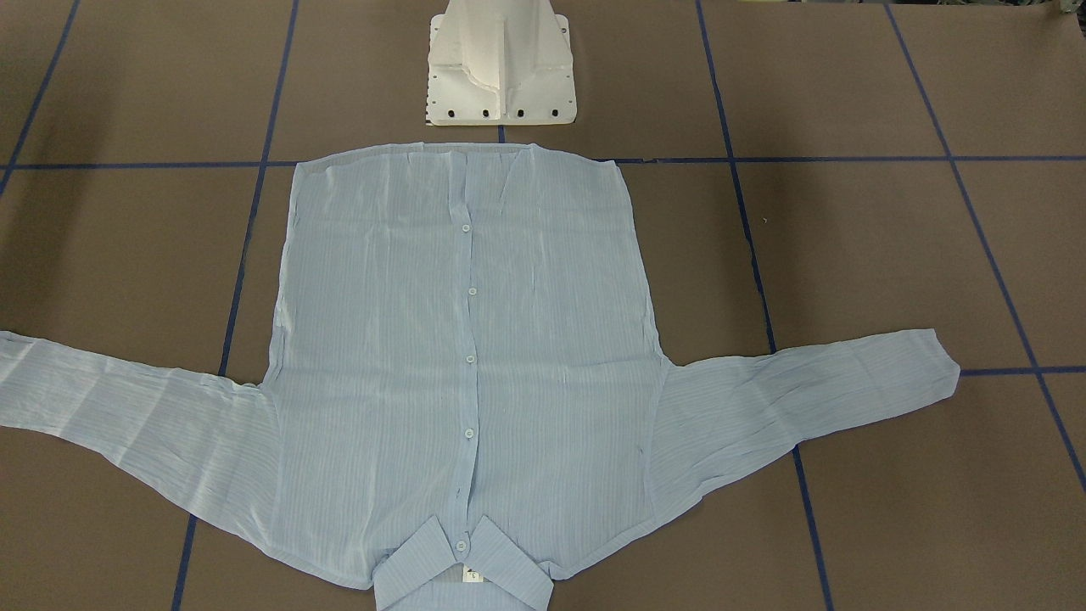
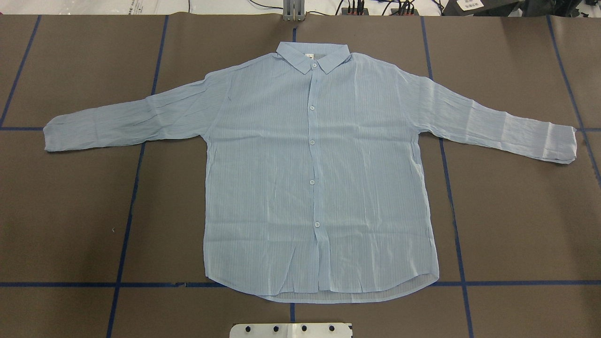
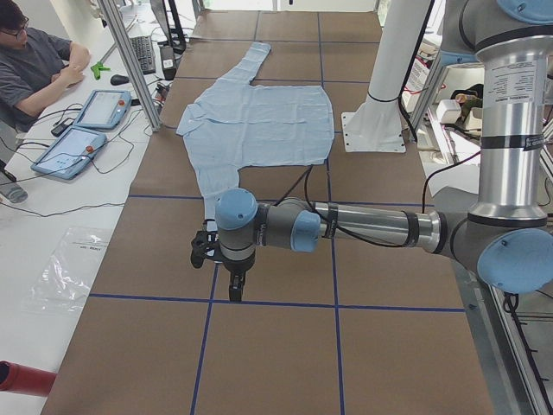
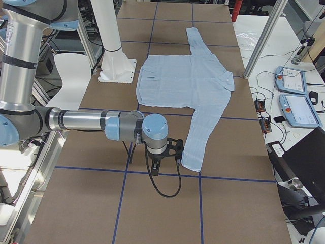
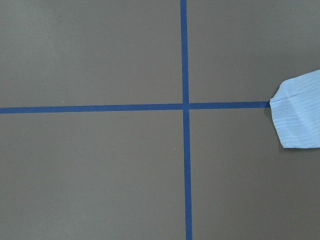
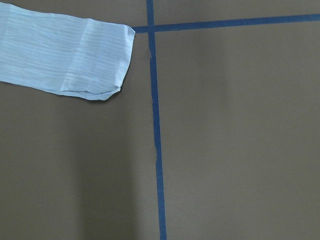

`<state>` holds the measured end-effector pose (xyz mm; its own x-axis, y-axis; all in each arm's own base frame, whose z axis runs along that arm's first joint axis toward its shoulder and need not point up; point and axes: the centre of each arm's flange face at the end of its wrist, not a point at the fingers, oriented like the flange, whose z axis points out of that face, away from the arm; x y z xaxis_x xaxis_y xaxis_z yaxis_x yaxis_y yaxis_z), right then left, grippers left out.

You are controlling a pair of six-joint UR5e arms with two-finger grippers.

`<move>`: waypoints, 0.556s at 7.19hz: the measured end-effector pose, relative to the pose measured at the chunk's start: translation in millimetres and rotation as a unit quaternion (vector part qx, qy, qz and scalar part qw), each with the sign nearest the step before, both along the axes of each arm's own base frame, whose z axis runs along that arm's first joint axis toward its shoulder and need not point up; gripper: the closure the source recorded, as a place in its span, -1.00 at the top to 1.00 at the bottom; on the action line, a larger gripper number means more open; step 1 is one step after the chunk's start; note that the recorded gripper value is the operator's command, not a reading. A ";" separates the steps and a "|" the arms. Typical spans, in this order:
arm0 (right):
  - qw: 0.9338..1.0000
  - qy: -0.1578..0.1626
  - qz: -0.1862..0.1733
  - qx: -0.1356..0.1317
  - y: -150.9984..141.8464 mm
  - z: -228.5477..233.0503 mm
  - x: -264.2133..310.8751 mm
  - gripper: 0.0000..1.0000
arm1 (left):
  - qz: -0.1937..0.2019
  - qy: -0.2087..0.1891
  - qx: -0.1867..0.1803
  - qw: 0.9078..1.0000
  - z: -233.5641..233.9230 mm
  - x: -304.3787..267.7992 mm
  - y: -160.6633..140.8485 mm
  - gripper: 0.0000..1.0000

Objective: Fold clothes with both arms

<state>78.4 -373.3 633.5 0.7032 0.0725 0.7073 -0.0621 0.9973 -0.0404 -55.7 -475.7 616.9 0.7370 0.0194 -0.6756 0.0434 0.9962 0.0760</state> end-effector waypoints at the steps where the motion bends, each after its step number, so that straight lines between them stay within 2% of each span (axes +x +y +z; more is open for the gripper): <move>1: 1.000 0.000 0.001 0.000 0.2 -0.3 0.6 1.00 | 0.000 0.000 0.000 1.000 0.6 -0.1 0.4 0.99; 4: 1.000 0.001 0.002 0.003 -1.2 -1.0 1.4 1.00 | 0.001 0.000 0.007 1.000 -4.3 -0.6 -2.2 0.99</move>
<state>79.8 -374.5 632.5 0.7040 0.0712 0.7066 -0.0655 0.9972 -0.0352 -56.3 -477.9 612.6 0.7367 0.0299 -0.6755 0.0423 0.9950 0.0902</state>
